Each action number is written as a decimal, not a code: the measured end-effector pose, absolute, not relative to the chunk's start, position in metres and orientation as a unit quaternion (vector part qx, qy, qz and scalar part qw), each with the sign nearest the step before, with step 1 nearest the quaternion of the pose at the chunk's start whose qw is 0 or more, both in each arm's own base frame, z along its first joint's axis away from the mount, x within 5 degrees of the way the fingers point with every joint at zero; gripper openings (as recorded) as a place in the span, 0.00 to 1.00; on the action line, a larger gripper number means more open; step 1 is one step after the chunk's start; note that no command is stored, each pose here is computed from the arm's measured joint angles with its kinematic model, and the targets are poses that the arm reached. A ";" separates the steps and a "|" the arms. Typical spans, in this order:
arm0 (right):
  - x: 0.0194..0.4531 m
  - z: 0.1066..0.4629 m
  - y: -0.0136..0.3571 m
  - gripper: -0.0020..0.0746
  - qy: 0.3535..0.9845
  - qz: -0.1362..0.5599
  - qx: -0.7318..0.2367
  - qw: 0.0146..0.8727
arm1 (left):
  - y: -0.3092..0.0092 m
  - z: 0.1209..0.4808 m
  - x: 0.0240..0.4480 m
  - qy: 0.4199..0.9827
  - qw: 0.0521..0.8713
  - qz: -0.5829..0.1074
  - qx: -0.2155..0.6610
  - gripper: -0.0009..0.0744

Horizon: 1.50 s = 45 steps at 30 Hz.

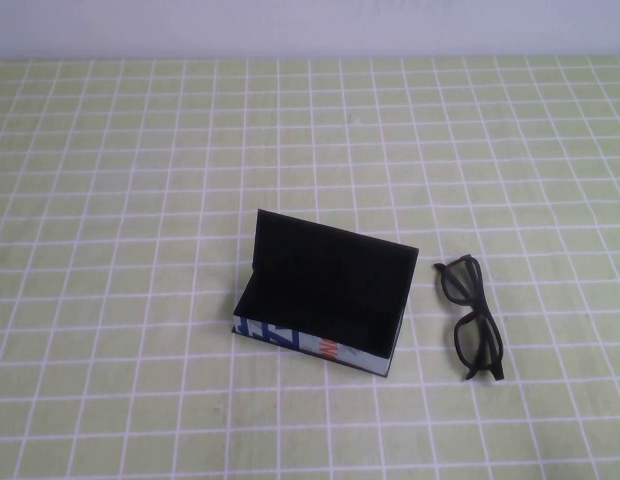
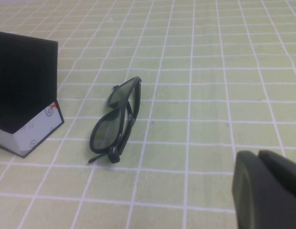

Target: Take glasses out of glasses case

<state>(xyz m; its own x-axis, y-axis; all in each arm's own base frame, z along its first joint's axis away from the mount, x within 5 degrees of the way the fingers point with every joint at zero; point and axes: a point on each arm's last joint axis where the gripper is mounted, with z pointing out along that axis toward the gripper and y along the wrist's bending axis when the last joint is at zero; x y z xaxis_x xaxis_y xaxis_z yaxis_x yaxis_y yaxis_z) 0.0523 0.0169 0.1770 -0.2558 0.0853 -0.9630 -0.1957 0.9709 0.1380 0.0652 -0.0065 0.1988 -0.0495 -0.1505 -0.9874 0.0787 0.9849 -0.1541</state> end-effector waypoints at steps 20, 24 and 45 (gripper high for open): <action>0.052 0.177 0.017 0.00 0.784 0.115 -0.036 0.609 | -0.004 0.210 0.065 0.710 0.704 -0.030 0.007 0.01; 0.052 0.177 0.017 0.00 0.784 0.115 -0.036 0.609 | -0.001 0.221 0.064 0.691 0.723 -0.021 -0.001 0.01; 0.052 0.177 0.017 0.00 0.785 0.114 -0.037 0.608 | -0.005 0.174 0.053 0.798 0.602 -0.019 0.034 0.01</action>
<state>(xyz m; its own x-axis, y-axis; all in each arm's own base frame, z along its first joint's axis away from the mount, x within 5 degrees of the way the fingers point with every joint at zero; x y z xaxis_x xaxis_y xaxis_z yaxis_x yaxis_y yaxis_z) 0.0523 0.0169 0.1768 -0.2576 0.0819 -0.9628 -0.1964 0.9712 0.1351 0.0530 -0.0046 0.1738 -0.2736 0.0313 -0.9613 0.0766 0.9970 0.0107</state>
